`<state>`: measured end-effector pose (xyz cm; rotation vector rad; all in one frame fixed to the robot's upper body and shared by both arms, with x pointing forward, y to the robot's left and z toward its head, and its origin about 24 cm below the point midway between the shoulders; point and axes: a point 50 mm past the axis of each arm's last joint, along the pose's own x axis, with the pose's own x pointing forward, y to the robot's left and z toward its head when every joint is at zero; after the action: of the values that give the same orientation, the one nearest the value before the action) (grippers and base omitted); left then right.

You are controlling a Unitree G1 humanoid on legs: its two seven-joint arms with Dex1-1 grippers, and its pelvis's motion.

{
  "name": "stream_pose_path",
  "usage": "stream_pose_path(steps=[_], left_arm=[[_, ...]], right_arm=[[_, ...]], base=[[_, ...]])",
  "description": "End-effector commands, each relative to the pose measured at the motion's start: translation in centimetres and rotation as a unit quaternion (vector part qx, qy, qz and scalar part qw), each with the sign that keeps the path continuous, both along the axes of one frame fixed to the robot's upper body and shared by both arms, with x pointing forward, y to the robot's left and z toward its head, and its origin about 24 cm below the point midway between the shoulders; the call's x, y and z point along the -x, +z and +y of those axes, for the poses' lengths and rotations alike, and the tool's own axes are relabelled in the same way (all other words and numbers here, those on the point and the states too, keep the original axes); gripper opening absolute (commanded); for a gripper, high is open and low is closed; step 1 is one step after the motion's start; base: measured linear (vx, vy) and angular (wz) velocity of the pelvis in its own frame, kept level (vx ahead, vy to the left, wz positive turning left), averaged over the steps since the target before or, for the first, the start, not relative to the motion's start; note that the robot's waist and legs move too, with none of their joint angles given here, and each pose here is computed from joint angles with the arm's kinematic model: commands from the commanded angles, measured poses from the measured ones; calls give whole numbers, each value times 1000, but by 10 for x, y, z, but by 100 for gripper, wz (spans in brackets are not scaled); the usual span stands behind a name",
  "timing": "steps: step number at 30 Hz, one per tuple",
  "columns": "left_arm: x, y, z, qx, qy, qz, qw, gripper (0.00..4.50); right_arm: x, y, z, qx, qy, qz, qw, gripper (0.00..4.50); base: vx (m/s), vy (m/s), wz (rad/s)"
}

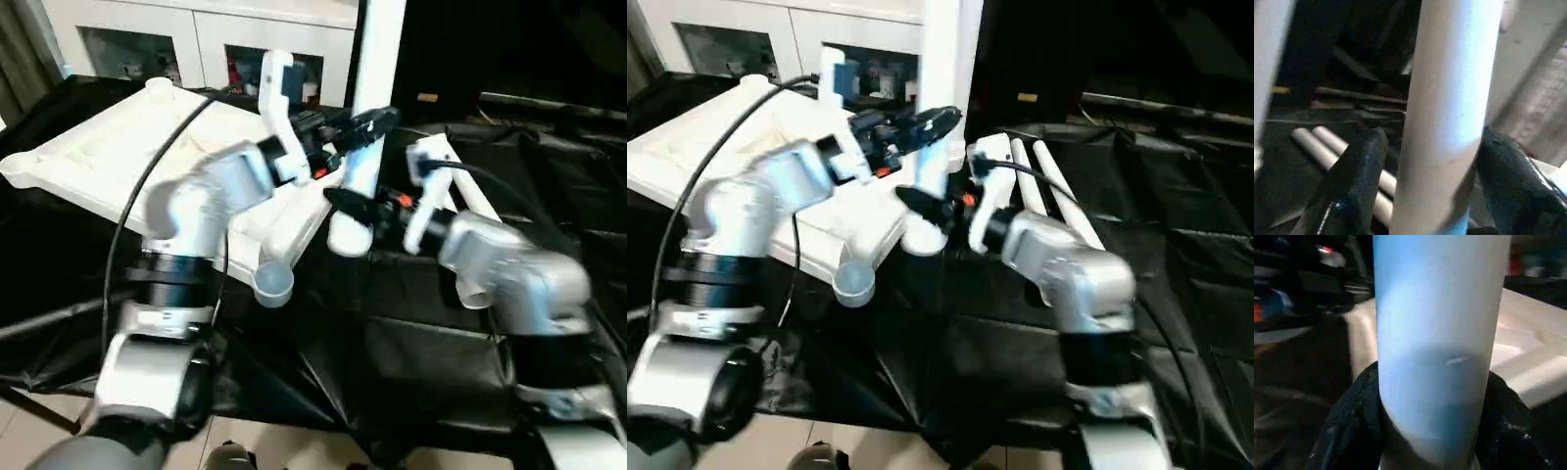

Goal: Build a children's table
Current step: Pick table leg

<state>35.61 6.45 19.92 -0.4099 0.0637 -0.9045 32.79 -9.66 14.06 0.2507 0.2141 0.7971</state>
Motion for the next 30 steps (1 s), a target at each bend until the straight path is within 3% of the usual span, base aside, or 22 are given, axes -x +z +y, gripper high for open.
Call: stream_pose_path(steps=[1, 3, 5, 16, 17, 18, 21, 25, 28, 30], left_arm=[[-2, -5, -5, -22, 42, 1, 999, 305], [-6, -7, -7, -21, 78, 10, 997, 305], [-12, -6, -8, -15, 114, 15, 993, 276], [-17, 0, -3, 3, 164, 13, 986, 207], [-17, 1, -3, 4, 157, 8, 988, 202], [-16, 2, -4, 7, 148, 1, 989, 199], [-7, 9, -7, 13, 67, -32, 997, 196], [2, 11, -5, 22, -16, -35, 999, 195], [14, 9, -1, 19, -123, -35, 992, 195], [18, 12, -1, 37, -156, -37, 986, 195]], right_arm=[[-7, 8, 6, 14, -23, -26, 999, 193], [-9, 8, 12, 21, -30, -29, 999, 193], [-10, 8, 17, 34, -31, -36, 998, 193], [-15, 7, 16, 53, -59, -57, 995, 193], [-15, 8, 15, 53, -58, -62, 995, 193], [-14, 9, 14, 41, -47, -62, 996, 249], [-6, 11, 10, 2, 12, -52, 999, 265], [2, 14, 0, -9, 57, -57, 997, 302], [20, 16, -9, -44, 158, -38, 986, 305], [24, 15, -10, -47, 180, -35, 982, 305]], base=[[0, 0, 0], [0, 0, 0], [0, 0, 0], [0, 0, 0], [0, 0, 0], [0, 0, 0], [0, 0, 0], [0, 0, 0], [0, 0, 0], [0, 0, 0]])
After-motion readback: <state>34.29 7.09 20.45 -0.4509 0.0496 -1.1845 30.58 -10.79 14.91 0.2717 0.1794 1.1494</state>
